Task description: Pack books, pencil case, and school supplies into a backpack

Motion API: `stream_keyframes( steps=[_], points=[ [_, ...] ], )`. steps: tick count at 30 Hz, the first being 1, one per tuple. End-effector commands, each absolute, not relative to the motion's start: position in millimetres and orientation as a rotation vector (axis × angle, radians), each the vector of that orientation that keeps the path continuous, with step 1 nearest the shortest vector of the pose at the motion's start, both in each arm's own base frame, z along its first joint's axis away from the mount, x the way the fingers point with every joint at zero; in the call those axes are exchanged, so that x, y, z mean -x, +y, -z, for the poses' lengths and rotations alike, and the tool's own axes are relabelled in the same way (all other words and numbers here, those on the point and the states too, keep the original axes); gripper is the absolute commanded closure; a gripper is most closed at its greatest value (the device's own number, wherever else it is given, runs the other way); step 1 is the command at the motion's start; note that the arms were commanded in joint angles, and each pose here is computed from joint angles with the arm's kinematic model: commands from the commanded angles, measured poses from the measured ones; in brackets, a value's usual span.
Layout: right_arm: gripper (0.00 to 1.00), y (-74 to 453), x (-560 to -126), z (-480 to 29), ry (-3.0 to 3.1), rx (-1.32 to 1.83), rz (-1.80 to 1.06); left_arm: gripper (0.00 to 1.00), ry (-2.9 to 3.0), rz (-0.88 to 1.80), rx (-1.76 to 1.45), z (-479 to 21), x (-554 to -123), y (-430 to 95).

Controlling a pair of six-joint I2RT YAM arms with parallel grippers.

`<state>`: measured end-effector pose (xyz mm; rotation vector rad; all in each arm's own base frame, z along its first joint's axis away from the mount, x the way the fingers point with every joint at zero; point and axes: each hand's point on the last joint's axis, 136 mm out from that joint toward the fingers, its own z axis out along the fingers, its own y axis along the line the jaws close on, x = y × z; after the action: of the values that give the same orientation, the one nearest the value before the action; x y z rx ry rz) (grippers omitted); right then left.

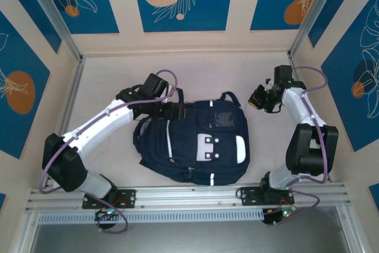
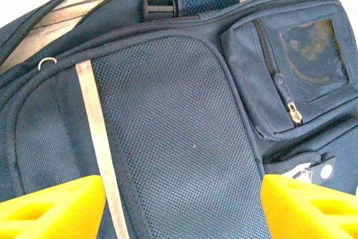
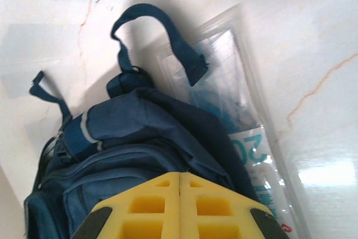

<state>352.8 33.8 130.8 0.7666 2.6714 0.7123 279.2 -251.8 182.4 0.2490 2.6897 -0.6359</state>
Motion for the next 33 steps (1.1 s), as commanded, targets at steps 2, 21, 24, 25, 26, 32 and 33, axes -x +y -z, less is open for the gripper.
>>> stream_keyframes(
  steps=[2,21,24,25,26,32,33],
  points=[
    [0.75,29,-362,-128,2.685,-0.773,-0.728,0.27,2.722,0.671,-0.282,-184,-261,-253],
    [0.38,26,-422,-30,2.81,-0.718,-1.189,0.32,3.011,0.612,-0.331,-82,-219,-264],
    [0.4,41,-422,-25,2.813,-0.678,-1.27,0.32,3.04,0.582,-0.332,-68,-225,-260],
    [0.4,47,-422,-25,2.805,-0.661,-1.303,0.32,3.045,0.578,-0.334,-66,-227,-260],
    [0.42,55,-423,-26,2.806,-0.637,-1.334,0.32,3.049,0.573,-0.34,-63,-228,-261],
    [0.5,77,-421,-30,2.833,-0.544,-1.371,0.33,3.067,0.57,-0.361,-57,-233,-266],
    [0.51,77,-421,-33,2.825,-0.544,-1.377,0.33,3.069,0.567,-0.362,-56,-234,-267]
  ],
)
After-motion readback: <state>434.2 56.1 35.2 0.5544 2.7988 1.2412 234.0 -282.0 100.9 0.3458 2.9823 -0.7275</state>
